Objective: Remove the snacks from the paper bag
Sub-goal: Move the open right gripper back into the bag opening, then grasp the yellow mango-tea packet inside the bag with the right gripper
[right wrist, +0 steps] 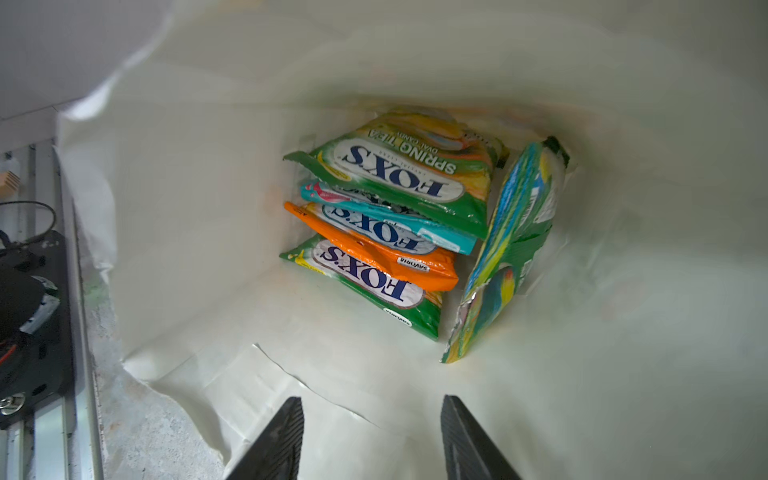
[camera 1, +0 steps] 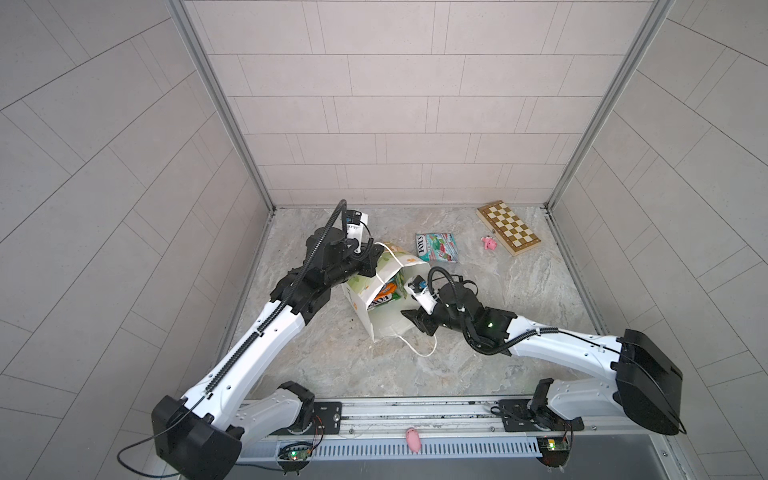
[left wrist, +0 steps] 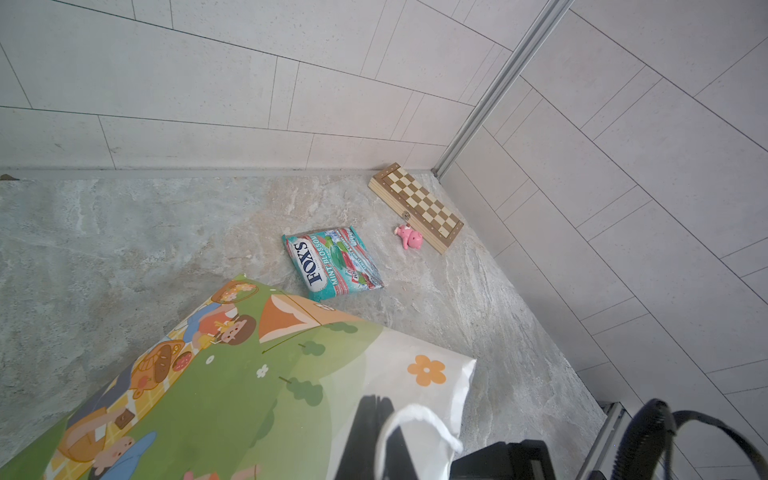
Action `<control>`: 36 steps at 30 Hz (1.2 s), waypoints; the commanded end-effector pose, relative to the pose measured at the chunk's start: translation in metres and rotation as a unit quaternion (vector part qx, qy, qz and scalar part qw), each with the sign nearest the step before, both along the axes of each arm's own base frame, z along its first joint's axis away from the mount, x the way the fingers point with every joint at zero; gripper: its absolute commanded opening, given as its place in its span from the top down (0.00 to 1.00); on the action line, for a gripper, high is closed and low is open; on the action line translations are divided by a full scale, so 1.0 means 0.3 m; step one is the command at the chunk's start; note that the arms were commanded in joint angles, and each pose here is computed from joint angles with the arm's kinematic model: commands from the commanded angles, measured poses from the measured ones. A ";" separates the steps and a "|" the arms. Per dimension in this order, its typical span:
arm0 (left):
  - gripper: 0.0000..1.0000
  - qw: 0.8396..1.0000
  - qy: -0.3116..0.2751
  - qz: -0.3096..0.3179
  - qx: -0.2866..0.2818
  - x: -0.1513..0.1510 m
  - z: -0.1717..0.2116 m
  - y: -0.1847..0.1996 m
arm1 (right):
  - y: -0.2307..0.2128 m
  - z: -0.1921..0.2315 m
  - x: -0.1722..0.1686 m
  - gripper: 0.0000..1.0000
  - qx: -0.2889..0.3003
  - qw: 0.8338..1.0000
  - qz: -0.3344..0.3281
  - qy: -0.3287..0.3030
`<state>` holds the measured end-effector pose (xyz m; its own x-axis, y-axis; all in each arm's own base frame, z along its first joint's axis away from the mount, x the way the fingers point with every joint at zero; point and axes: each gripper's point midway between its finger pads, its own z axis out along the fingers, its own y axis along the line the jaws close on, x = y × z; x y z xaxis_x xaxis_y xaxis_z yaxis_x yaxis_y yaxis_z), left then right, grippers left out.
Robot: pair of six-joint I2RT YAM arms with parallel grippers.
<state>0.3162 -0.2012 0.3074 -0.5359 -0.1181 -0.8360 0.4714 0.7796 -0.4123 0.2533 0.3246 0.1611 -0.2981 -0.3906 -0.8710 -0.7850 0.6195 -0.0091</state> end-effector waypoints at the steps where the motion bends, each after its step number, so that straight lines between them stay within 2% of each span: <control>1: 1.00 1.000 -0.020 -0.003 -0.012 -0.001 0.054 0.001 | 0.025 0.036 0.063 0.48 -0.002 0.999 -0.031 -0.042; 10: 1.00 0.999 -0.026 -0.009 -0.020 -0.008 0.067 -0.005 | 0.035 -0.054 0.196 0.57 -0.049 0.990 -0.117 -0.053; 25: 1.00 0.999 -0.039 -0.010 -0.026 -0.019 0.091 0.002 | 0.035 -0.129 0.293 0.71 -0.089 0.977 -0.175 -0.077; 36: 1.00 0.999 -0.044 -0.012 -0.027 -0.024 0.100 0.002 | 0.035 -0.141 0.356 0.71 -0.111 0.967 -0.207 -0.102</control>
<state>0.3115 -0.2031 0.3205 -0.5116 -0.1338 -0.8487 0.5012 0.7559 -0.4213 0.3509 0.3349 0.1112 -0.3198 -0.4634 -0.8265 -0.4777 0.8321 -0.2817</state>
